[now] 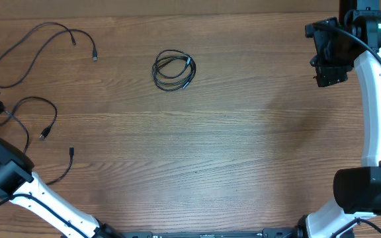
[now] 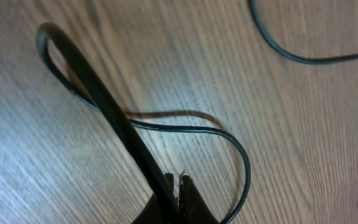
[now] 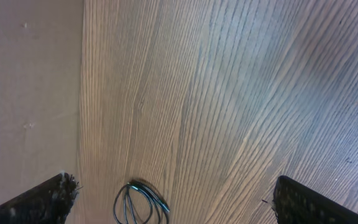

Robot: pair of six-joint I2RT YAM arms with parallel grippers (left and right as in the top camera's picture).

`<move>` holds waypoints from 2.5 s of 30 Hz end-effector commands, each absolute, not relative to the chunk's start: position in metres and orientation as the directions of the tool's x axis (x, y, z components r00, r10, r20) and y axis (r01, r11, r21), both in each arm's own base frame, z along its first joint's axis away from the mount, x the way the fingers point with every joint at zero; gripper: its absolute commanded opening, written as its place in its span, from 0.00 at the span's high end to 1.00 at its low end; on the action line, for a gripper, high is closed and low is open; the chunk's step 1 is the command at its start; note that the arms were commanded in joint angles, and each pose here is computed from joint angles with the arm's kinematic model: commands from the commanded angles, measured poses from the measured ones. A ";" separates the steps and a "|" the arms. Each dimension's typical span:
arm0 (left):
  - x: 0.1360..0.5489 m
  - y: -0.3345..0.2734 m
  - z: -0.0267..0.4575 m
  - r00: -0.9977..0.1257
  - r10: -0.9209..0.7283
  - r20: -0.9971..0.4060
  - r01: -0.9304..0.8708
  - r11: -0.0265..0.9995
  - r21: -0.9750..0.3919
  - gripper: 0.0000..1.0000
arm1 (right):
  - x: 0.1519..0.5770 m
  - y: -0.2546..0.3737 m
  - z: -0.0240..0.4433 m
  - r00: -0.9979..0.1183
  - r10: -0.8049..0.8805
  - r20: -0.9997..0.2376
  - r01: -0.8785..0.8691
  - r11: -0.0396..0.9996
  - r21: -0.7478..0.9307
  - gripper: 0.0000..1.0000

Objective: Untangle cables

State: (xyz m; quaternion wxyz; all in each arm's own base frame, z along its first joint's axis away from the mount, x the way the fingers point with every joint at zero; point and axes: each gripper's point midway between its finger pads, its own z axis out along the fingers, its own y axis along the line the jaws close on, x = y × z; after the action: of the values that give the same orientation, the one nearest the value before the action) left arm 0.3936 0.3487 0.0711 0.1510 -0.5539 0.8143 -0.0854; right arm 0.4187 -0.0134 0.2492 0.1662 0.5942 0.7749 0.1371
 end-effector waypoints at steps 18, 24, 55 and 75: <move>0.349 0.370 0.117 -0.209 -0.960 -0.186 -0.960 0.238 -0.146 0.05 | 0.415 -0.016 0.262 -0.231 0.966 -0.117 0.863 0.258 0.435 0.00; 0.367 0.308 0.120 -0.338 -0.940 0.032 -0.895 0.311 -0.320 0.05 | 0.415 -0.016 0.262 -0.231 0.966 -0.117 0.863 0.258 0.435 0.00; 0.306 0.222 0.258 -0.385 -0.914 -0.126 -0.889 0.404 -0.216 0.00 | 0.415 -0.016 0.262 -0.231 0.966 -0.117 0.863 0.258 0.435 0.00; 0.249 0.205 0.095 -0.128 -0.987 -0.095 -0.986 0.138 -0.099 0.00 | 0.415 -0.016 0.262 -0.231 0.966 -0.117 0.863 0.258 0.435 0.00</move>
State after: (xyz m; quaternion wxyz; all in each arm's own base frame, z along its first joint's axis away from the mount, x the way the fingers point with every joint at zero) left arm 0.2624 0.2066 0.1283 0.0952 -0.6291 0.7713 -0.0177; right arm 0.4183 -0.0134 0.2493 0.1660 0.5944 0.7748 0.1368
